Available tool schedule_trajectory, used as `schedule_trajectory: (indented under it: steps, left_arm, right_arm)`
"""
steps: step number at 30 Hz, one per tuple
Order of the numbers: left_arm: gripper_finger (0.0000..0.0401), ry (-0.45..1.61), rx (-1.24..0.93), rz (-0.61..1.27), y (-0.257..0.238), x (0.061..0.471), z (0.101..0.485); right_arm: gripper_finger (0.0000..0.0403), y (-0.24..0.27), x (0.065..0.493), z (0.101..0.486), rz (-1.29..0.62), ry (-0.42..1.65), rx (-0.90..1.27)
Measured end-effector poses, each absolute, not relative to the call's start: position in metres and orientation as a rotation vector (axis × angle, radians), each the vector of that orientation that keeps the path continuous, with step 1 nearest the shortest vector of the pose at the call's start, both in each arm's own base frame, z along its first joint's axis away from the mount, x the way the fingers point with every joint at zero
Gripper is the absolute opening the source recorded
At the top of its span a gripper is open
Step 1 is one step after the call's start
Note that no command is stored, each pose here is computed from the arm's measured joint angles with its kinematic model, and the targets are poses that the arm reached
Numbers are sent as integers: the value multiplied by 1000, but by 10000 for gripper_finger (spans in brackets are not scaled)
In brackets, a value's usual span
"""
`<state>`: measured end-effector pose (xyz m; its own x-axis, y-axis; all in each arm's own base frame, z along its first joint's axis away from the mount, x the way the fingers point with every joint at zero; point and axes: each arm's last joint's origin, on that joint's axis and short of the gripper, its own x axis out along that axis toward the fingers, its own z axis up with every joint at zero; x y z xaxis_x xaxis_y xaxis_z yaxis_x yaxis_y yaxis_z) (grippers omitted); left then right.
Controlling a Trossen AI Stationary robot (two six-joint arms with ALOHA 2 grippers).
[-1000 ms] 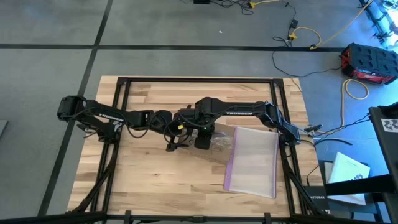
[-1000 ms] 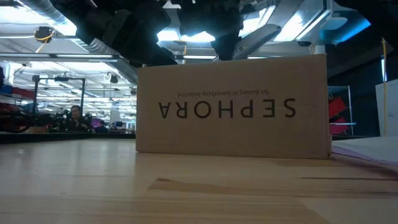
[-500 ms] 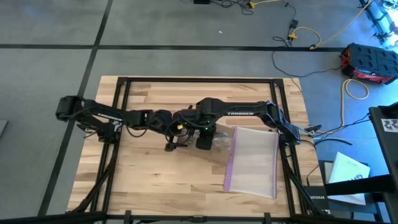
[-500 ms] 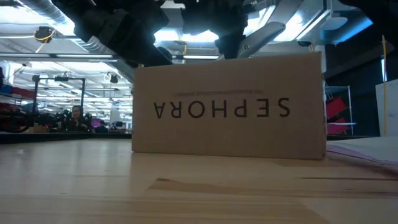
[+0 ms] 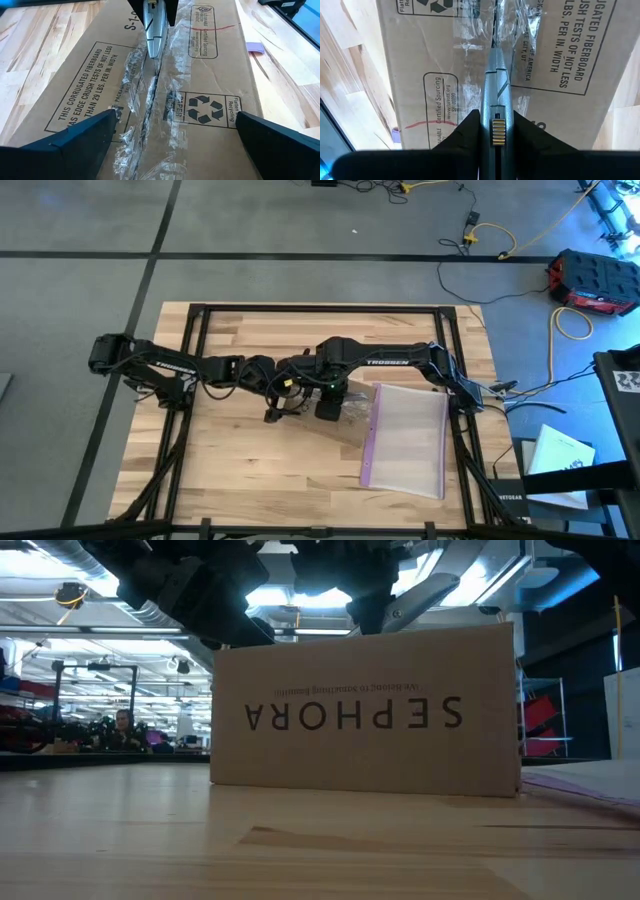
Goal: Unpack boxes
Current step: Open the cardboard box using the cutter
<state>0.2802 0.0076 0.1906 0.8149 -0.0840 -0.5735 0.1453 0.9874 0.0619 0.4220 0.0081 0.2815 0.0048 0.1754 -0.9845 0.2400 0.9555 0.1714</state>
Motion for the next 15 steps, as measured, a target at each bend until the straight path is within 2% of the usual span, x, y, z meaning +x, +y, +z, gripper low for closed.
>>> schedule_trajectory:
  steps: [15]
  left_arm:
    - [400,624,104,-105,14,279,189]
  right_arm:
    - [57,8,422,282,-62,1573,339]
